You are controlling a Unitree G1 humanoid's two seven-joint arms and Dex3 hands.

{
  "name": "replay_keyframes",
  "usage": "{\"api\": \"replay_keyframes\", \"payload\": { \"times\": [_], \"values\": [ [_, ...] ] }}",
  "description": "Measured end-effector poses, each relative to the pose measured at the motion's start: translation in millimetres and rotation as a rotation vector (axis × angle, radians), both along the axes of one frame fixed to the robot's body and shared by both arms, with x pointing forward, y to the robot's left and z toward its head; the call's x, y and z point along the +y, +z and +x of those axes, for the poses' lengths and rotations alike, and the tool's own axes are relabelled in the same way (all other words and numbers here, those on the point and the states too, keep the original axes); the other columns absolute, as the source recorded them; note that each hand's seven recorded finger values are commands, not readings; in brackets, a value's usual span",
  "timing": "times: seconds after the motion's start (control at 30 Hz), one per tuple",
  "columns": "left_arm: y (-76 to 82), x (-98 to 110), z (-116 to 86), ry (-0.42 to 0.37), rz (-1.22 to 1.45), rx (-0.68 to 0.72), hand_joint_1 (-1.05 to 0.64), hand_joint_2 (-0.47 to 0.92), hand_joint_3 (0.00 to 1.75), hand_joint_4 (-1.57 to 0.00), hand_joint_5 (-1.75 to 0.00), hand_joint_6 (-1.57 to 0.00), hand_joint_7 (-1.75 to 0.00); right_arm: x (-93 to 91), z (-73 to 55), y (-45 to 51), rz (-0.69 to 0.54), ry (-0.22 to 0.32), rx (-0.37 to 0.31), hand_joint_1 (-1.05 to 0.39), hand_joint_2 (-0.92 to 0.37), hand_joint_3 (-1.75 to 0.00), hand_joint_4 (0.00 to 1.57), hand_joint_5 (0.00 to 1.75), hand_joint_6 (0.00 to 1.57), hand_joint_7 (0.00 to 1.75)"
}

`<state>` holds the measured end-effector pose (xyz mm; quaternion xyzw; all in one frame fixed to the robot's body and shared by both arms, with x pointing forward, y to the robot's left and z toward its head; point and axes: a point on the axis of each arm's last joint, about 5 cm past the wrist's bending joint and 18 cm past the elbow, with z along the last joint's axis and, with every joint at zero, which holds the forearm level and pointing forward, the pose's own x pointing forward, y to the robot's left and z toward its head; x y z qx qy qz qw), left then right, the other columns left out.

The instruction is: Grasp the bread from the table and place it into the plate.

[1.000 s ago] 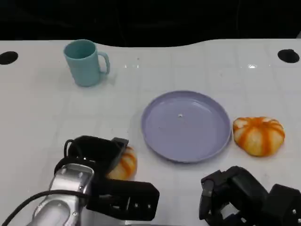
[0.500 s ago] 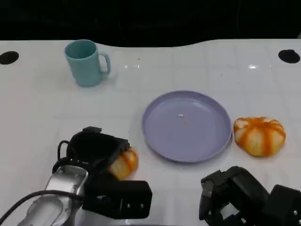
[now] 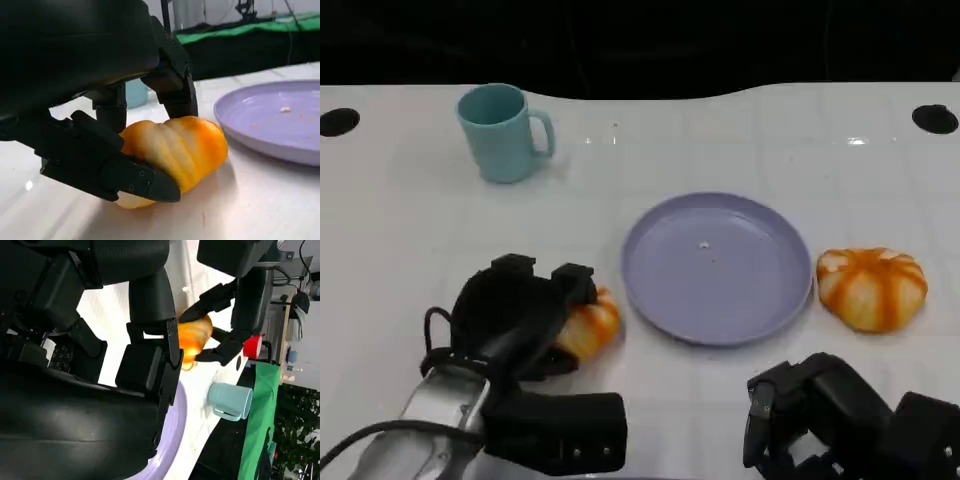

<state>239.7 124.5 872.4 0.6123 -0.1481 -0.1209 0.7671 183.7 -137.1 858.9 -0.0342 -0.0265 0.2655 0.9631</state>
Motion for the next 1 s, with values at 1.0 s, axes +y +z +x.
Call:
{"api": "replay_keyframes", "payload": {
  "times": [1.0],
  "values": [
    [54.3,-11.6,16.8,-0.11,-0.173,-0.265,-0.33,0.57,0.78,-0.87,-1.75,-0.62,-1.69,-0.2,-0.2,-2.6,0.013,0.002,0.016,-1.05,-0.15,-1.33,1.55,1.32,1.57,1.08]
  ]
}}
